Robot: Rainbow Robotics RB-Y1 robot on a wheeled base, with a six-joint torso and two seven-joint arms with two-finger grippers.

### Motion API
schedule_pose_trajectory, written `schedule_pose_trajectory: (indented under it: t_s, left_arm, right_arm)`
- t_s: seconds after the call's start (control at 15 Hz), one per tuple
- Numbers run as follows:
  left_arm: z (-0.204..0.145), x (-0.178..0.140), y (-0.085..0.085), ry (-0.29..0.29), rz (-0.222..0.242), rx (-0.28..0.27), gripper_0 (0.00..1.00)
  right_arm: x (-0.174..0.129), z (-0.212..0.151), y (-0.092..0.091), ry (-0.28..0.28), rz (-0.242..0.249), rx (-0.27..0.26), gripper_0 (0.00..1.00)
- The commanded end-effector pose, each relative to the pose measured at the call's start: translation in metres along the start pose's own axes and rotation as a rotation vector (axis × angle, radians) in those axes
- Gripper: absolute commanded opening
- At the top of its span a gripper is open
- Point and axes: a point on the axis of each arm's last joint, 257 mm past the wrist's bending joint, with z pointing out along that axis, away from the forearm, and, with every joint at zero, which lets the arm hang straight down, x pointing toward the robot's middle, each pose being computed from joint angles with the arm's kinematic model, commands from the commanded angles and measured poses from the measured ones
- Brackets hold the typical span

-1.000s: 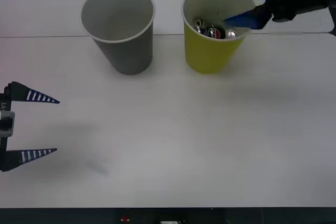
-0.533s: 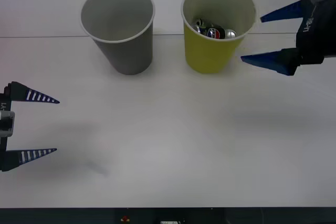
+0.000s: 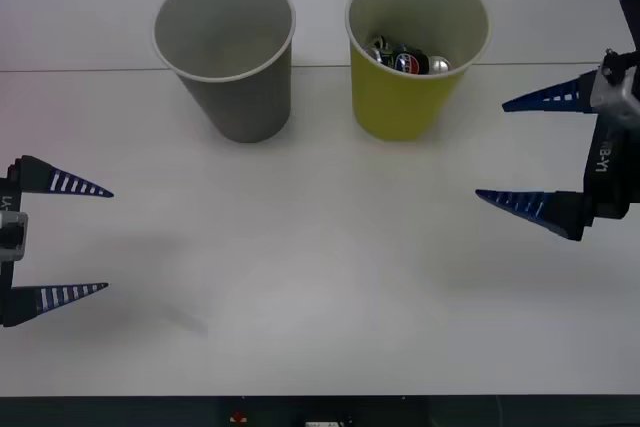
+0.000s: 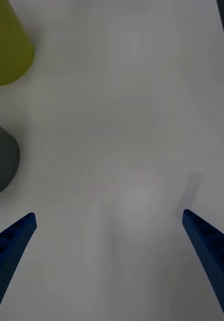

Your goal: Put the can into the green bin and the plastic bottle into the gray bin

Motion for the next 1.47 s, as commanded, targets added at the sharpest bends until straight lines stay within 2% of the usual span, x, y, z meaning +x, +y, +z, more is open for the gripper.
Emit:
schedule_pose_trajectory:
  t_s: [0.07, 0.73, 1.0, 1.13, 1.2, 1.47]
  left_arm:
    - [0.0, 0.0, 0.0, 0.0, 0.0, 0.0, 1.0]
    - [0.0, 0.0, 0.0, 0.0, 0.0, 0.0, 1.0]
    - [0.0, 0.0, 0.0, 0.0, 0.0, 0.0, 1.0]
    - [0.0, 0.0, 0.0, 0.0, 0.0, 0.0, 1.0]
    - [0.0, 0.0, 0.0, 0.0, 0.0, 0.0, 1.0]
    - [0.0, 0.0, 0.0, 0.0, 0.0, 0.0, 1.0]
  right_arm:
    - [0.015, 0.0, 0.01, -0.026, -0.034, 0.014, 1.0]
    - [0.056, 0.0, 0.043, -0.034, -0.127, 0.032, 1.0]
    - [0.062, 0.001, 0.055, -0.064, -0.079, 0.023, 1.0]
    - [0.068, 0.007, 0.063, -0.115, -0.01, -0.01, 1.0]
    - [0.07, 0.008, 0.064, -0.13, 0.005, -0.017, 1.0]
    - [0.073, 0.008, 0.061, -0.129, -0.004, -0.009, 1.0]
